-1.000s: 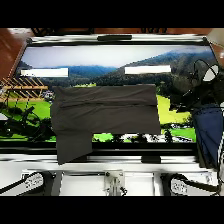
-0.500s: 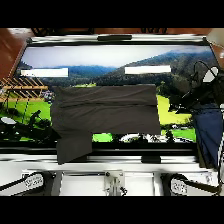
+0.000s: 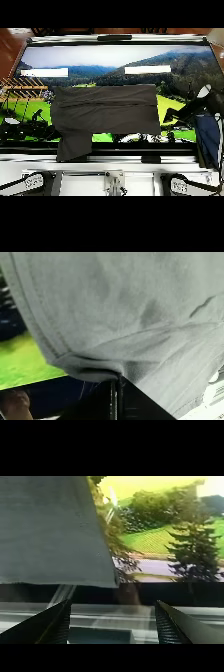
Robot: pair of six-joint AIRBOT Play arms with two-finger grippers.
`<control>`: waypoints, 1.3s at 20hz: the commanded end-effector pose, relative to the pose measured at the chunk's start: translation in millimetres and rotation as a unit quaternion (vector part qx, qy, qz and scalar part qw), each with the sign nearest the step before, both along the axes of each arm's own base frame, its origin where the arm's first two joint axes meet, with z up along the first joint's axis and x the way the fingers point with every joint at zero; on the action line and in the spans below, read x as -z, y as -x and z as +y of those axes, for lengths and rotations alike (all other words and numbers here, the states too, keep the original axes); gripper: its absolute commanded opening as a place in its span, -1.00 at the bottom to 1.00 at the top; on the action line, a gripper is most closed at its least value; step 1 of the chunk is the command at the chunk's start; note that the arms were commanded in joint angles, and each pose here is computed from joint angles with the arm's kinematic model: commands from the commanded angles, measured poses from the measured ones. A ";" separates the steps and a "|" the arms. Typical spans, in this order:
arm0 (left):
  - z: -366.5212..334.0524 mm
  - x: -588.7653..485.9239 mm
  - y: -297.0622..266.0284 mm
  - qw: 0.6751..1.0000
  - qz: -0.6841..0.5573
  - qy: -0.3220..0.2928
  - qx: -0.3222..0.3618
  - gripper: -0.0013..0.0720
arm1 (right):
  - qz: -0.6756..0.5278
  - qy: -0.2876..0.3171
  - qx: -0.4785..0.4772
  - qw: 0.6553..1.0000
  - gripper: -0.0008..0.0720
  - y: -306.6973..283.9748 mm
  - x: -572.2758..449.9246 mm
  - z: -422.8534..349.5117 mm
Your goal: Fold the shirts.
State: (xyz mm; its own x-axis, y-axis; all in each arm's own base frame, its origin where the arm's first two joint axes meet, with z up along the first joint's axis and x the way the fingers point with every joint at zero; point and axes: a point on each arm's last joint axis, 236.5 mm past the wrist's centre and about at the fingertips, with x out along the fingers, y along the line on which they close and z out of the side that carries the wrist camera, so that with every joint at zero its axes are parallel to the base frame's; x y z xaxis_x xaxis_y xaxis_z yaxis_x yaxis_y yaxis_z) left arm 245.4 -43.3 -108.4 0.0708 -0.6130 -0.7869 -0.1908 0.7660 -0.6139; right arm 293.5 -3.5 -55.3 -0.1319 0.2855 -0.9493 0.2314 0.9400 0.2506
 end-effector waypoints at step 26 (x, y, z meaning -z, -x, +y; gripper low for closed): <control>24.1 -161.8 -206.3 0.962 -0.263 -0.066 0.010 -0.88 | -0.257 0.005 -0.029 0.966 -0.78 -163.7 -40.3 51.1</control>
State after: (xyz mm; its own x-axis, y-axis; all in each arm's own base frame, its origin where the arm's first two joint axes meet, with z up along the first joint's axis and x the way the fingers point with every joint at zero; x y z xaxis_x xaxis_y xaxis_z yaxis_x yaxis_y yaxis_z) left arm 404.3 -24.4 32.8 0.3913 -0.5467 -0.7403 0.1391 0.8303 -0.5396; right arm 410.9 51.3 -22.2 0.2438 0.3199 -0.9155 0.0311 0.9410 0.3371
